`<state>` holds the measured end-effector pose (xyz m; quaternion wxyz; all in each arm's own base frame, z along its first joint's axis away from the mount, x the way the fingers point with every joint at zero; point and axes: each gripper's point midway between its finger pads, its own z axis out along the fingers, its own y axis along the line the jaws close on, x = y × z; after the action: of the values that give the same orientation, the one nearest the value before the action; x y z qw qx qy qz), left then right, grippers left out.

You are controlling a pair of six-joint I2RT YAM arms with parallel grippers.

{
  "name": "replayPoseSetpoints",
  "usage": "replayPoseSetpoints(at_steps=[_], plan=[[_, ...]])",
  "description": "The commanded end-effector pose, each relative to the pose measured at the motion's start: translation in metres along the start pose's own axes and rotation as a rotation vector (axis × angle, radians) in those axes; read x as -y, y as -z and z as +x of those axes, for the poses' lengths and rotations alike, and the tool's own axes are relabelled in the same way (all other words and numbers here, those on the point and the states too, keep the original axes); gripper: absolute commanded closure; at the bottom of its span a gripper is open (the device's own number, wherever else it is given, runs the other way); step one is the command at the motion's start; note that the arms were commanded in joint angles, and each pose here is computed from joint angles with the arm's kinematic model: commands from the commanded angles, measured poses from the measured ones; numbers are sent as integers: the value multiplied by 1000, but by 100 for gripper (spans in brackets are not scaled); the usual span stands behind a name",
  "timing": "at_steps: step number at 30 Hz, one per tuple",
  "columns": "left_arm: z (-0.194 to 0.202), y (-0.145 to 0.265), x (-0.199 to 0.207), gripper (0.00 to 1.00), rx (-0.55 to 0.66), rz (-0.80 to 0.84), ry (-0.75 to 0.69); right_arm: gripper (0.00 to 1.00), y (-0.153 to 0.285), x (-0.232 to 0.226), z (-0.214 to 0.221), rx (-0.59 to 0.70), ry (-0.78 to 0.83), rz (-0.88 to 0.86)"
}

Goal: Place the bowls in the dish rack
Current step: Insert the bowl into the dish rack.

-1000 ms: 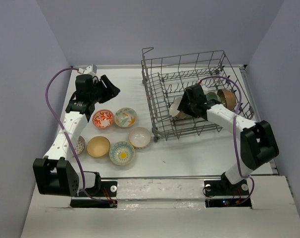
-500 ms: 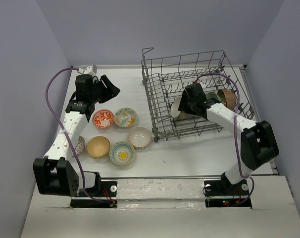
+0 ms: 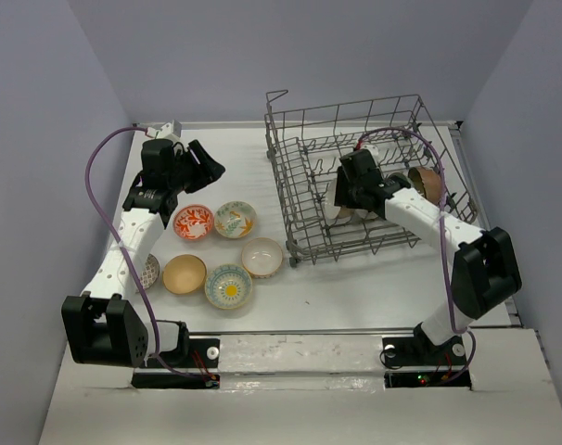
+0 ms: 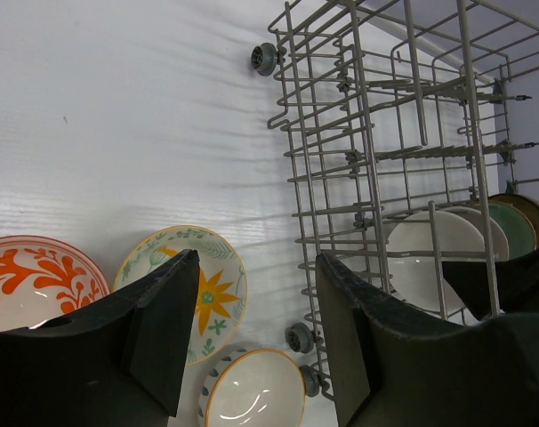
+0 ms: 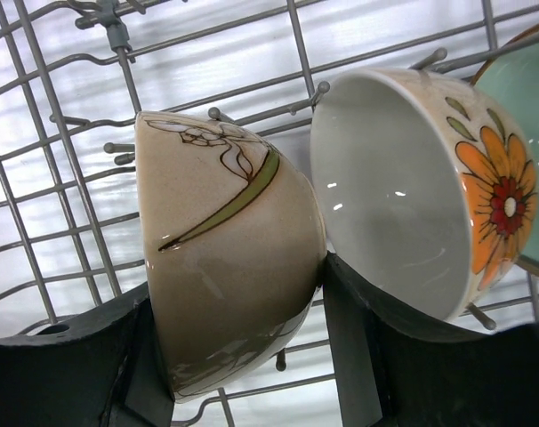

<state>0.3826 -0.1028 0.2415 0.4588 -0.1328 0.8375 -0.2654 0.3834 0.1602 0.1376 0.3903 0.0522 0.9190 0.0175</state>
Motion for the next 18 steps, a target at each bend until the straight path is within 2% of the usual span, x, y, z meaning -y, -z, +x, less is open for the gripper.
replayPoseSetpoints(at_steps=[1, 18], plan=[[-14, 1, 11, 36, 44, 37, -26, 46, 30, -15, -76, 229, 19, -15], [-11, -2, 10, 36, 33, 37, -24, 45, 30, -12, -81, 269, 250, 162]])
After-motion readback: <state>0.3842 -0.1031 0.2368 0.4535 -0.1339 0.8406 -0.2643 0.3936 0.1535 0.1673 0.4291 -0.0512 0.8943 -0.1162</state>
